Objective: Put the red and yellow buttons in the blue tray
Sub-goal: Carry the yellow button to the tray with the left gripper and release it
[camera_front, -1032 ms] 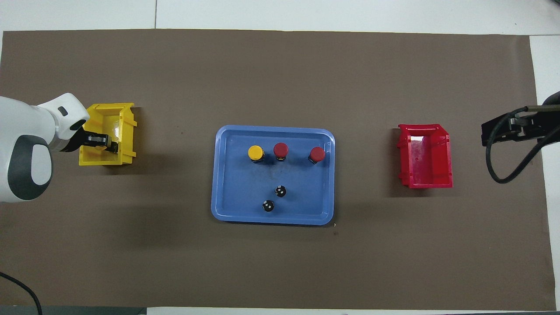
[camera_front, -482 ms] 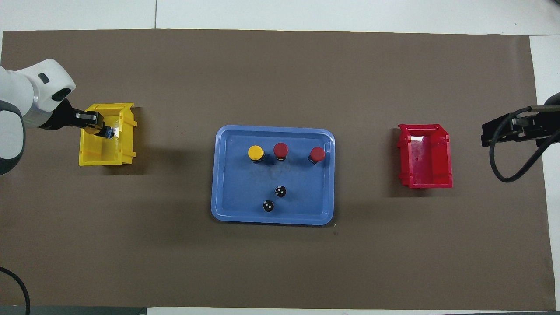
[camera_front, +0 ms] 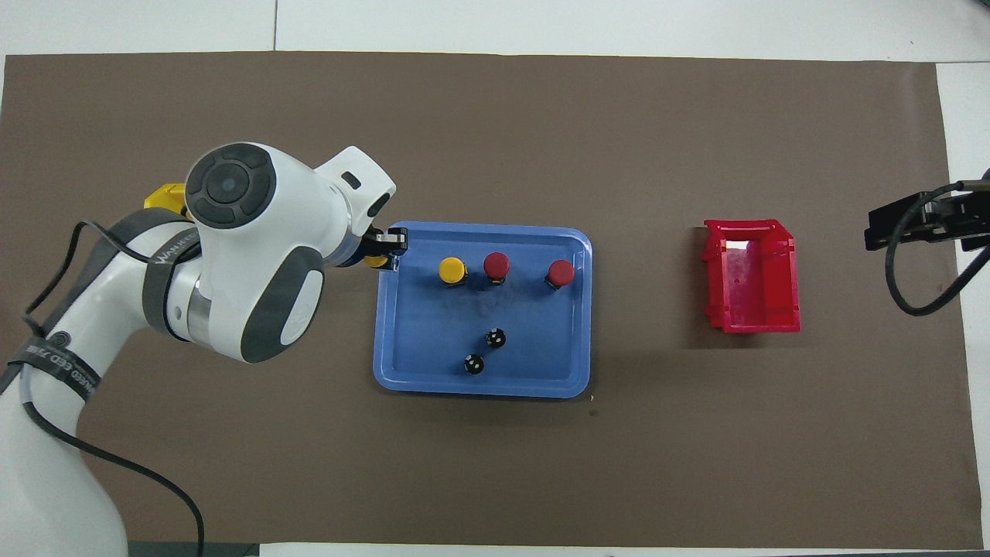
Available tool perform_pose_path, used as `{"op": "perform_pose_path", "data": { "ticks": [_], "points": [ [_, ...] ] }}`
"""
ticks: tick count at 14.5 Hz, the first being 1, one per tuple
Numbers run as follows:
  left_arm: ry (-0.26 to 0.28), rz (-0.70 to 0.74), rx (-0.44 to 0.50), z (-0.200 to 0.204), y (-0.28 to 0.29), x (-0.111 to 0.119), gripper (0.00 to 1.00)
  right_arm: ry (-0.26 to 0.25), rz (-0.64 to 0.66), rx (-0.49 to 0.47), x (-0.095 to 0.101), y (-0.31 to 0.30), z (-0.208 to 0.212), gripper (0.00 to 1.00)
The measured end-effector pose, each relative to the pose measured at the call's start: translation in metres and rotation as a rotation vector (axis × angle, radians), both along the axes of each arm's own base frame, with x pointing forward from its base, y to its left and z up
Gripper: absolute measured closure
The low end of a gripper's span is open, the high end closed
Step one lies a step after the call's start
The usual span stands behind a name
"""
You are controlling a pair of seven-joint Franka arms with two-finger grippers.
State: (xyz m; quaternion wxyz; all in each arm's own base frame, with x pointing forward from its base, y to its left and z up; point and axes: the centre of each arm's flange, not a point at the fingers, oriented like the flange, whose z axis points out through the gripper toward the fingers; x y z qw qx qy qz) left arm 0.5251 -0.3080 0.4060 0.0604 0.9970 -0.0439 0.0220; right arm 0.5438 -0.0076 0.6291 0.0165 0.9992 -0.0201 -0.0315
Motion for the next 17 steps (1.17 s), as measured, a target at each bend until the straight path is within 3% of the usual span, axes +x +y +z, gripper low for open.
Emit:
{"op": "perform_pose_path", "data": {
  "ticks": [7,9,13,17],
  "points": [
    [0.006,0.007,-0.001,-0.026,-0.012,-0.005,0.59,-0.001,0.001,0.003,0.0,0.001,0.0,0.0],
    [0.007,0.008,0.0,-0.027,-0.012,-0.006,0.44,-0.001,0.001,0.004,0.0,0.001,0.0,0.0],
    [0.011,0.017,0.005,-0.028,-0.006,-0.003,0.01,-0.001,0.001,0.005,0.0,0.001,0.0,0.0],
    [0.038,-0.004,0.027,-0.003,0.067,0.029,0.0,-0.001,0.001,0.005,0.0,0.001,0.0,0.0]
  ]
}}
